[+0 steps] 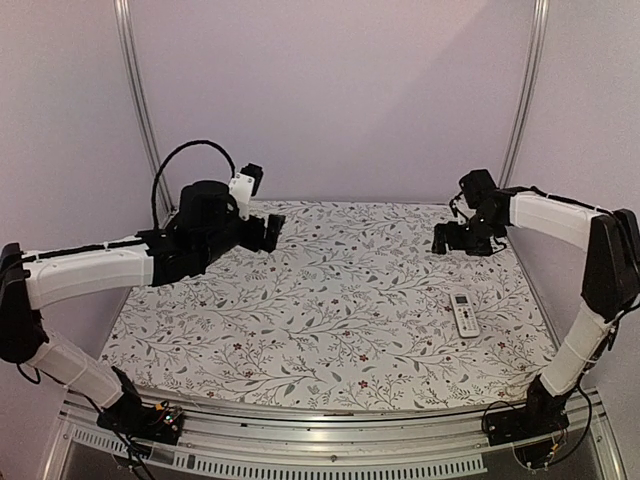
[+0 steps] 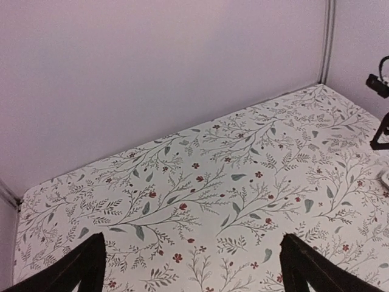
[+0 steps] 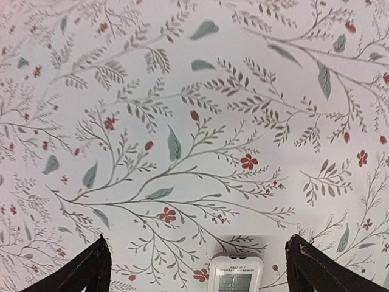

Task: Load the batteries into the remote control
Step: Reset both arms

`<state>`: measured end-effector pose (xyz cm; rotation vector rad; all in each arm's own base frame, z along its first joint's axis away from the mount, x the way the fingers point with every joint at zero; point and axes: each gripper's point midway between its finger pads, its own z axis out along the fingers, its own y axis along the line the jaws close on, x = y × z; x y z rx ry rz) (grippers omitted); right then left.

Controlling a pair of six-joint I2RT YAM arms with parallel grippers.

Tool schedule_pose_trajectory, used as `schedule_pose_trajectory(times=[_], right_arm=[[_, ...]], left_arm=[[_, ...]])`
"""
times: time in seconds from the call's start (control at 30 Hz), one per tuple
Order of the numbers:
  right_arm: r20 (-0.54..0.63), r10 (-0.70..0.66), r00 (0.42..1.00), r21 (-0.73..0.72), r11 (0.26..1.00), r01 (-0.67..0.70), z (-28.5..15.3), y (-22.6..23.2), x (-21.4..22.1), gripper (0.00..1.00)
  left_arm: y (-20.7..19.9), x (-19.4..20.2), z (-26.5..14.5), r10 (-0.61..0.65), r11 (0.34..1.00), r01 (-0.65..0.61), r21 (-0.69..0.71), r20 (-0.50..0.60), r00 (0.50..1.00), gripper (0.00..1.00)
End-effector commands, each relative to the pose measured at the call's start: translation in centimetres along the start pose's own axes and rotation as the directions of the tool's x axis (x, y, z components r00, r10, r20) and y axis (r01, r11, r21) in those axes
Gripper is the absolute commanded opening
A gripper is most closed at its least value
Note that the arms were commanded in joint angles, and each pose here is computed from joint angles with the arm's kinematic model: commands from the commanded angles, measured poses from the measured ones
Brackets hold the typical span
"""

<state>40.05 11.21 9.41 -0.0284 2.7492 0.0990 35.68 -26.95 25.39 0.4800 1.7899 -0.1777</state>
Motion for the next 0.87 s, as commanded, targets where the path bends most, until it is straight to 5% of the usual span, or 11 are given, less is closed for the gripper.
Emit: schedule_pose_trajectory(times=[0.0, 0.1, 0.2, 0.4, 0.67, 0.83], right_arm=[[0.395, 0.098, 0.914, -0.155, 0.987, -0.040, -7.1, -2.6, -6.3, 0.99], [0.508, 0.265, 0.820, -0.275, 0.952, -0.137, -9.7, -7.2, -5.8, 0.99], [0.555, 0.396, 0.731, -0.341, 0.910, -0.234, -10.4, -10.7, -3.0, 0.99], [0.696, 0.414, 0.586, -0.310, 0.910, -0.274, -11.9, -12.3, 2.0, 0.99], [0.772, 0.414, 0.482, -0.270, 0.900, -0.342, -12.2, -13.8, 6.5, 0.99], [0.819, 0.378, 0.432, -0.261, 0.915, -0.307, -13.1, -13.6, 7.8, 0.99]], left_arm=[[8.2, 0.5, 1.6, -0.185, 0.973, 0.175, -0.150, -0.054, 0.981, 1.00], [15.8, 0.9, 0.3, -0.279, 0.906, 0.263, -0.331, 0.000, 0.960, 1.00], [20.8, 1.1, -3.4, -0.243, 0.828, 0.265, -0.494, 0.111, 0.964, 1.00], [24.5, 4.8, -10.0, -0.112, 0.789, 0.244, -0.564, 0.259, 0.959, 1.00], [24.3, 9.5, -10.0, -0.039, 0.803, 0.105, -0.587, 0.124, 0.991, 1.00], [26.5, 12.9, -9.7, -0.137, 0.692, 0.162, -0.703, 0.092, 0.986, 1.00]])
